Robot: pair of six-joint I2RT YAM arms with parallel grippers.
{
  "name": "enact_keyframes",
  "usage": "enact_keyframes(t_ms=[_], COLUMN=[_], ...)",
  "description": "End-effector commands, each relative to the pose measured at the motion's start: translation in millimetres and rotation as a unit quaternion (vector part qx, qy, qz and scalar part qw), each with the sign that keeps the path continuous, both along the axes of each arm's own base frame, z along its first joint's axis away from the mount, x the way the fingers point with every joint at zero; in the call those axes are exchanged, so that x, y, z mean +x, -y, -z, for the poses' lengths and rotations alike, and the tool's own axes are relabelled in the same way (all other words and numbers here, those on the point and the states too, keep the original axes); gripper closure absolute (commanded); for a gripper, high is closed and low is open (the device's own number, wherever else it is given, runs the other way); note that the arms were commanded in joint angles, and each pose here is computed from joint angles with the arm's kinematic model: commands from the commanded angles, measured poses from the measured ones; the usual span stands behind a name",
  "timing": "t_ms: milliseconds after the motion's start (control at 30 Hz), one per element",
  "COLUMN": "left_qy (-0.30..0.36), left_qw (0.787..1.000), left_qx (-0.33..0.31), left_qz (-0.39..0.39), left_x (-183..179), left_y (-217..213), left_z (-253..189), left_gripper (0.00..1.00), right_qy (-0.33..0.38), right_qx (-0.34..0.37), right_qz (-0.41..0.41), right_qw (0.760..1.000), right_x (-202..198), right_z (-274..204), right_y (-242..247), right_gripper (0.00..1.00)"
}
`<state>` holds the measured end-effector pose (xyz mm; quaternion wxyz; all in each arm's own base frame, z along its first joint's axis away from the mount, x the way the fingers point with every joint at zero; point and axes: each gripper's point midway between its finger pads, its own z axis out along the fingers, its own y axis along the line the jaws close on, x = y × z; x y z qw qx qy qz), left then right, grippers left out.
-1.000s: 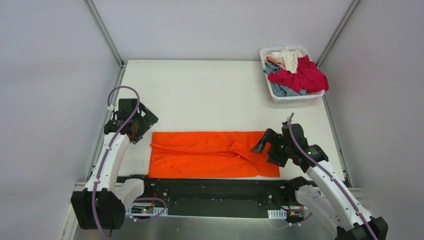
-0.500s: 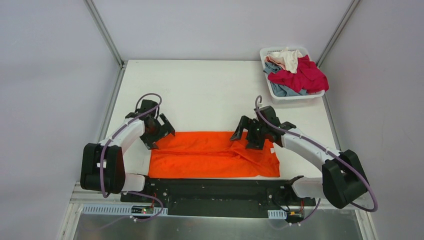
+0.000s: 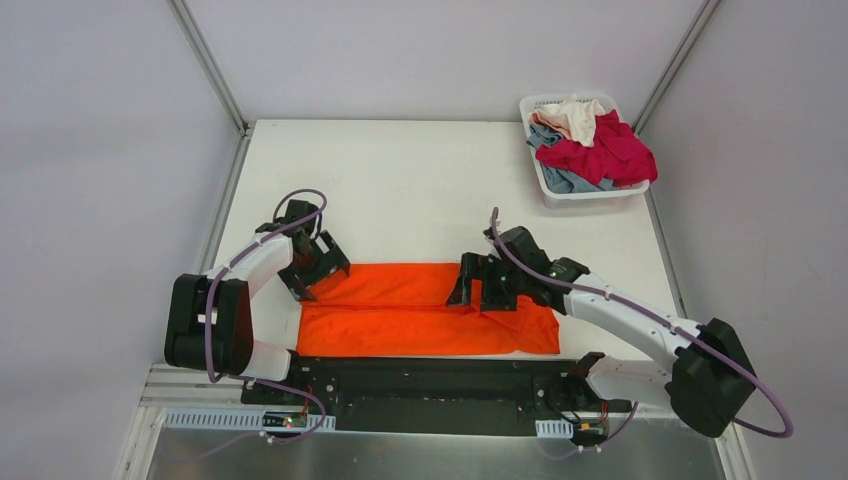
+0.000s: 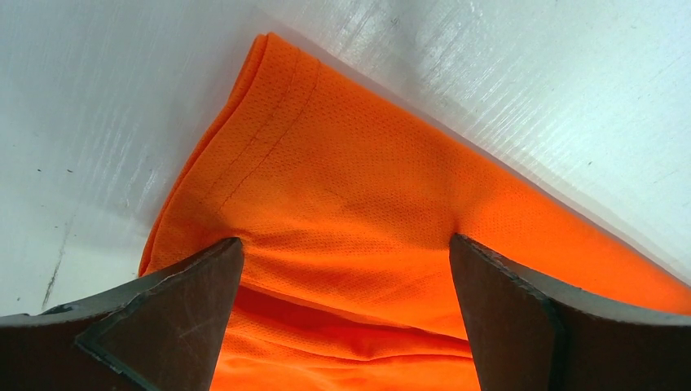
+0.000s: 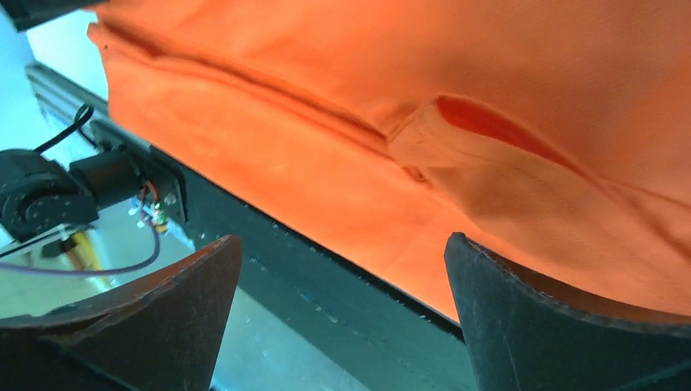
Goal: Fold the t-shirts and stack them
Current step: Fold the other side of the tshirt into a rectangle, then rotate the tshirt 90 degrees
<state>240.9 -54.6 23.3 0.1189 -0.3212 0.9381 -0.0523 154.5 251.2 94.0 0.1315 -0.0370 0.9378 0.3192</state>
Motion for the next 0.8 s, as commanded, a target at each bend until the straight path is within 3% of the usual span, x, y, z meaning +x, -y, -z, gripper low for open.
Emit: enact_keyframes(t_ms=[0,133,333,533,767], left_qy=[-0.011,-0.01,-0.01,-0.008,-0.005], left_qw=[0.999,0.999,0.999,0.999,0.999], left_qx=[0.033,0.033,0.03,0.034,0.039], left_qz=[-0.012,-0.01,-0.009,-0.01,-0.01], left_x=[-7,-8,-6,-5,-5], left_y=[-14,-14,-13,-14,-16], left_z=[14,13,13,12,12], left_gripper=[0.01,0.01,0.01,0.01,0.01], right_qy=[0.089,0.13,0.092,0.022,-0.035], right_qx=[-0.056,-0.06,-0.073,-0.058,-0.057], right_qz=[0.05,0.098,0.076,0.047,-0.014], right_qw=[0.993,0.985,0.99,0.997,0.998], right_x=[32,72,85,49,-31], right_z=[-12,-17,2,19,9], right_y=[24,32,23,13,9], right_gripper=[0.0,0.01,0.01,0.01,0.01])
